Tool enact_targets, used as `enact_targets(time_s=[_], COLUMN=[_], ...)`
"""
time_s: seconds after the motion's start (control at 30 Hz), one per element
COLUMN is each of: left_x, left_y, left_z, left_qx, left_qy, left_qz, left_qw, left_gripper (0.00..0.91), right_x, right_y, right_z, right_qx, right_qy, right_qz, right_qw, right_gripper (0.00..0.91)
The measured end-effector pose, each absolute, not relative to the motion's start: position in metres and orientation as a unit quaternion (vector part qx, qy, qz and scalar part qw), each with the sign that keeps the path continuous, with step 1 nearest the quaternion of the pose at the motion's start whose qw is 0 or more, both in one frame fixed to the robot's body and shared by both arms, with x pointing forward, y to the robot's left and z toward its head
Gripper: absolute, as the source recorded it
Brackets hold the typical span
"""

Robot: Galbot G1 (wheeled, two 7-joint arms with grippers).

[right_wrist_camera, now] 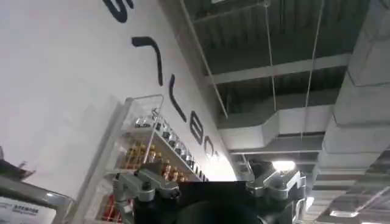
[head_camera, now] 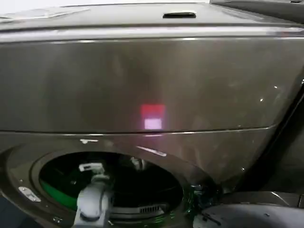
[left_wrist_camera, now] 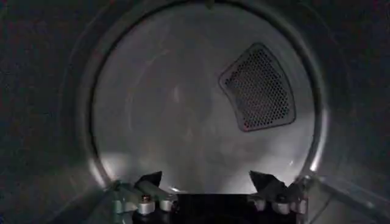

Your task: Grasp the clothes from the dryer.

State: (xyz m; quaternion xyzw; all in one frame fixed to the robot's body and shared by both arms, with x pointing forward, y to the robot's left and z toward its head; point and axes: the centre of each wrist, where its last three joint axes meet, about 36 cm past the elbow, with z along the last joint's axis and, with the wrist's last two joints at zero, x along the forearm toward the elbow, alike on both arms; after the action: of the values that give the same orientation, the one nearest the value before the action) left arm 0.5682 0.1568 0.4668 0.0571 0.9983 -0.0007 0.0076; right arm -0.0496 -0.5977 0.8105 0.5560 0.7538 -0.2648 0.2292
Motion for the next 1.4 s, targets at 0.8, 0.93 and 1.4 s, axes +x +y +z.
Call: enact_targets(time_s=[0.8, 0.93, 1.4], left_x=[0.725, 0.739, 0.763], left_y=[0.161, 0.153, 0.138], left_z=[0.456, 0.456, 0.472], left_qx=[0.206, 0.305, 0.454], left_qy=[0.959, 0.910, 0.726], left_qz=[0.185, 0.274, 0.475], left_qw=[-0.051, -0.065, -0.203], left_gripper=[0.907, 0.907, 0.907], right_x=[-0.045, -0.046, -0.044], right_y=[-0.603, -0.602, -0.592], right_z=[0.808, 0.808, 0.806], right_qx=[0.548, 0.548, 0.542], right_qy=[0.759, 0.758, 0.761], right_qz=[-0.263, -0.265, -0.272], right_qw=[0.236, 0.236, 0.230], right_gripper=[0.907, 0.907, 0.907])
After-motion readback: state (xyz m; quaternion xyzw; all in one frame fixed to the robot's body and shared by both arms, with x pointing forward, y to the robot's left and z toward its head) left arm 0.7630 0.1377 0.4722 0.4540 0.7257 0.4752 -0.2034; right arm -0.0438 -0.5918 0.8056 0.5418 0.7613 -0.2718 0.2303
